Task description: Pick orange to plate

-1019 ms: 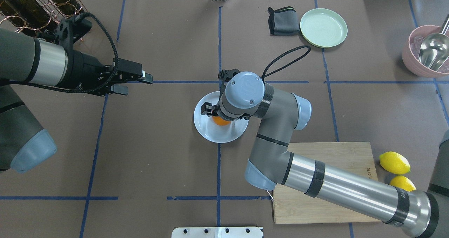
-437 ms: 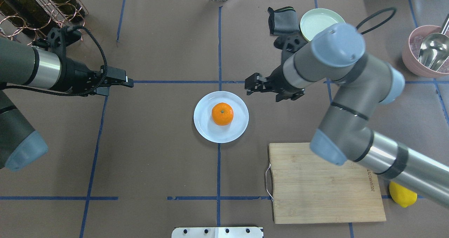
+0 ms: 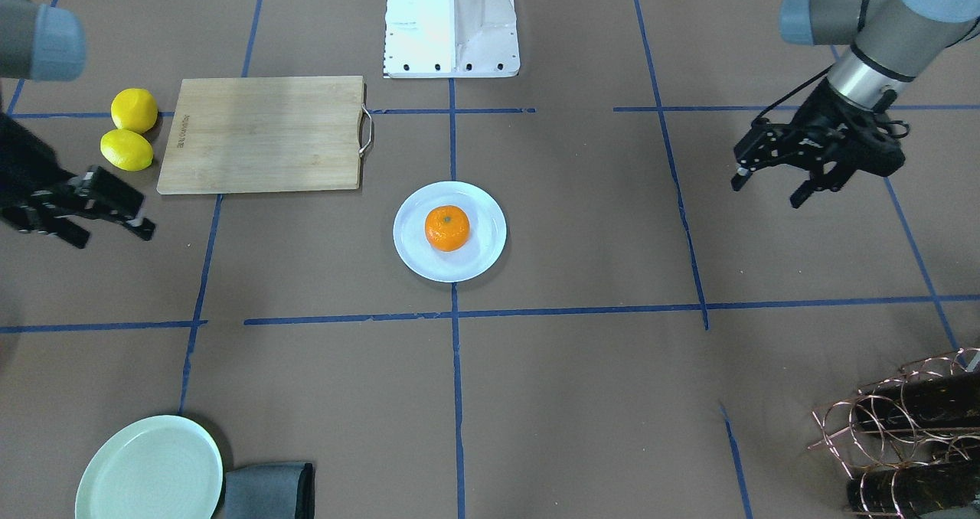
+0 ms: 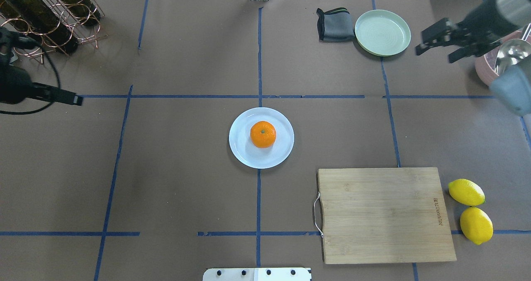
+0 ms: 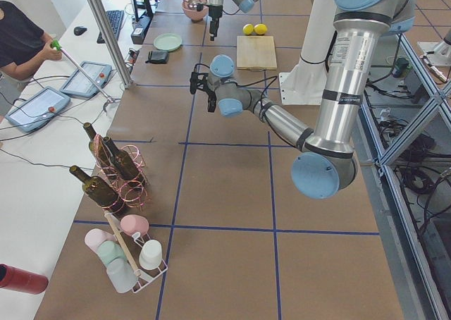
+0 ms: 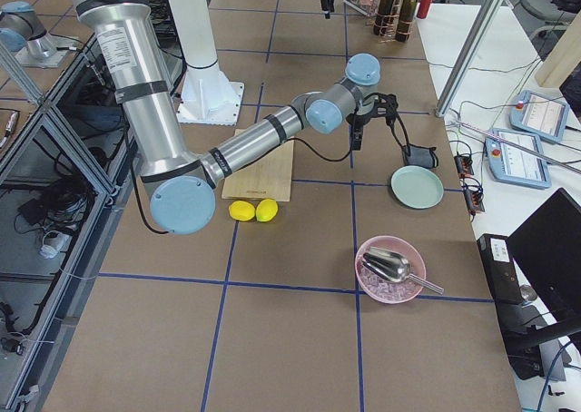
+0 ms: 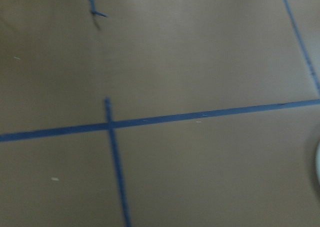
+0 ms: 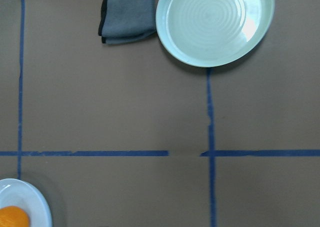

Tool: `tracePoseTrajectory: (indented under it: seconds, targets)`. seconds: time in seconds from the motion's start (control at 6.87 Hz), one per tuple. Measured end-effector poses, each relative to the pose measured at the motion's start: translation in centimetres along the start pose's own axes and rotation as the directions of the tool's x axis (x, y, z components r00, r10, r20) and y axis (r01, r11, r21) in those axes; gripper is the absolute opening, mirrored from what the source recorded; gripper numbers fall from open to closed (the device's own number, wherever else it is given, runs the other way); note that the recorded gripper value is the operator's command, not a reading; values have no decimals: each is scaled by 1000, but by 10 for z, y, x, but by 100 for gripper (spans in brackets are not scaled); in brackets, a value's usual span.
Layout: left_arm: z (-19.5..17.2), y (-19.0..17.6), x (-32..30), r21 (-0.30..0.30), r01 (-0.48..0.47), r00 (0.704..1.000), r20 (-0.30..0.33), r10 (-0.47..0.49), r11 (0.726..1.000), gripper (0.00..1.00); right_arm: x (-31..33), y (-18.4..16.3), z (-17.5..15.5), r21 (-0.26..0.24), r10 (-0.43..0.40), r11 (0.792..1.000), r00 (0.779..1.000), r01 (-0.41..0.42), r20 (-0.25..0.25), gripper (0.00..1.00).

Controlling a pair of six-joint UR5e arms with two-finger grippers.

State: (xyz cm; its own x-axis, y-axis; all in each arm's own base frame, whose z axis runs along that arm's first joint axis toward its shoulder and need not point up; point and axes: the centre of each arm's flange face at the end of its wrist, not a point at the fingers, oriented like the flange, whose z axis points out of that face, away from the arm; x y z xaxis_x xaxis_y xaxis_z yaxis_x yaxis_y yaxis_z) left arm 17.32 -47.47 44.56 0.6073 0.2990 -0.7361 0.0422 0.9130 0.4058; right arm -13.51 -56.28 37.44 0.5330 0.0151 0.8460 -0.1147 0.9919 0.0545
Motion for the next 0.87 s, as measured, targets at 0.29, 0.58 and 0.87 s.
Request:
tracePoseTrajectory:
  seconds: [0.29,0.58,0.87]
  targets:
    - [-81,6,-141,-60,-113,988,99,119,992,100,143,2,-49,-27,-152,988,979,150,-138,100]
    - [-136,24,-215,-146,-62,990,115,79,987,100,243,29,-64,-183,-307,946,917,266,-255,100]
    - [-139,54,-233,-200,47,997,64,-35,979,100,290,60,-57,-281,-353,918,902,282,-248,100]
